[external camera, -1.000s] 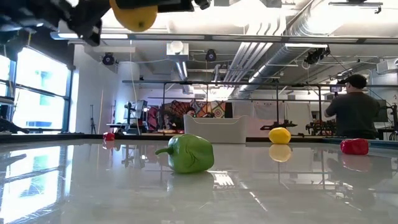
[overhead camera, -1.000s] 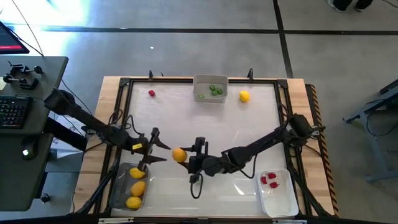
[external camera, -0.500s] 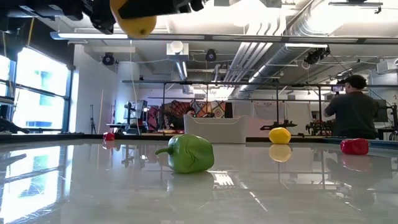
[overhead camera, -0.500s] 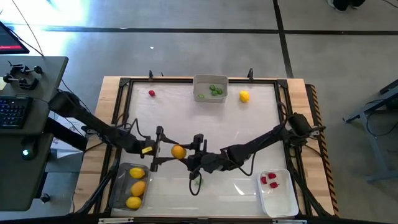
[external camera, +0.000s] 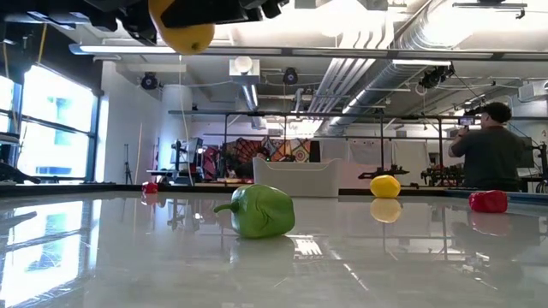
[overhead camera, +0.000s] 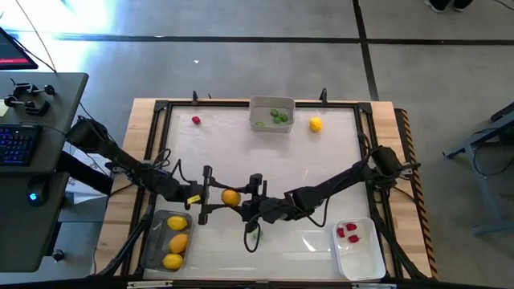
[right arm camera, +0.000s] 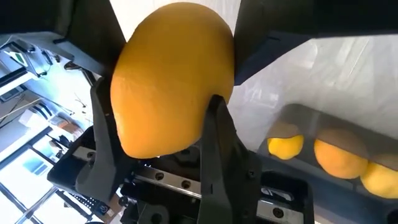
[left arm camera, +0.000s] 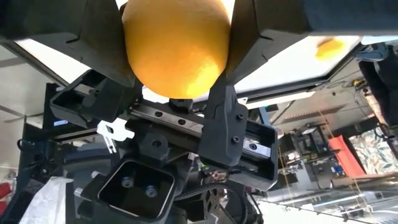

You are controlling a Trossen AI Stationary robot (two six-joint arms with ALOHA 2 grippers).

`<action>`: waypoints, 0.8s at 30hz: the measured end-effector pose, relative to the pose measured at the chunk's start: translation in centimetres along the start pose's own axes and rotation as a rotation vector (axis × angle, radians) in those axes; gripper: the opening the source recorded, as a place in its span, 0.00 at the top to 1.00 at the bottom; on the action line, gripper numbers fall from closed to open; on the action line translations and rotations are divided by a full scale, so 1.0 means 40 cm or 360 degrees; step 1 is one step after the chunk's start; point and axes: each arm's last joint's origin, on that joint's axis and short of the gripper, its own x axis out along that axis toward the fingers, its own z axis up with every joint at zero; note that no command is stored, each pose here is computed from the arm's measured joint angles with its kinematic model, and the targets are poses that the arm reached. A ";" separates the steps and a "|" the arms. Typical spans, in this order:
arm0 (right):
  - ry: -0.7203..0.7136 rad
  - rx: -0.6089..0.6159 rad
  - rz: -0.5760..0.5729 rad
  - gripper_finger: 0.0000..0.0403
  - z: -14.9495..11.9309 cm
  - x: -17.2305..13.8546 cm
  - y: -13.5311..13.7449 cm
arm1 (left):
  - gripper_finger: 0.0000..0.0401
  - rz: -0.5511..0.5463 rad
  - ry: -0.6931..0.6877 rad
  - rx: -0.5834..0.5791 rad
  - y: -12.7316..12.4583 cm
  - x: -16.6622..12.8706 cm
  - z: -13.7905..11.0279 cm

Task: Sort produce into baskets
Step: Put the lemon into the black bin

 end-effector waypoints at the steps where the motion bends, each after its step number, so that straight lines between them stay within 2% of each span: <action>1: -0.0002 0.0004 0.0000 0.39 0.000 0.000 0.000 | 0.50 0.0001 -0.0001 0.0000 -0.001 0.000 0.001; 8: 0.0028 0.0061 -0.0091 0.26 -0.001 0.001 -0.005 | 0.52 0.0060 0.0019 0.0053 -0.010 -0.006 0.002; 13: 0.0059 0.0074 -0.0101 0.20 -0.004 0.000 -0.005 | 0.53 0.0054 0.0028 0.0070 -0.015 -0.009 0.001; 24: 0.0160 -0.0048 -0.0209 0.22 -0.011 -0.016 0.011 | 0.53 0.0058 0.0072 0.0083 -0.008 -0.023 0.007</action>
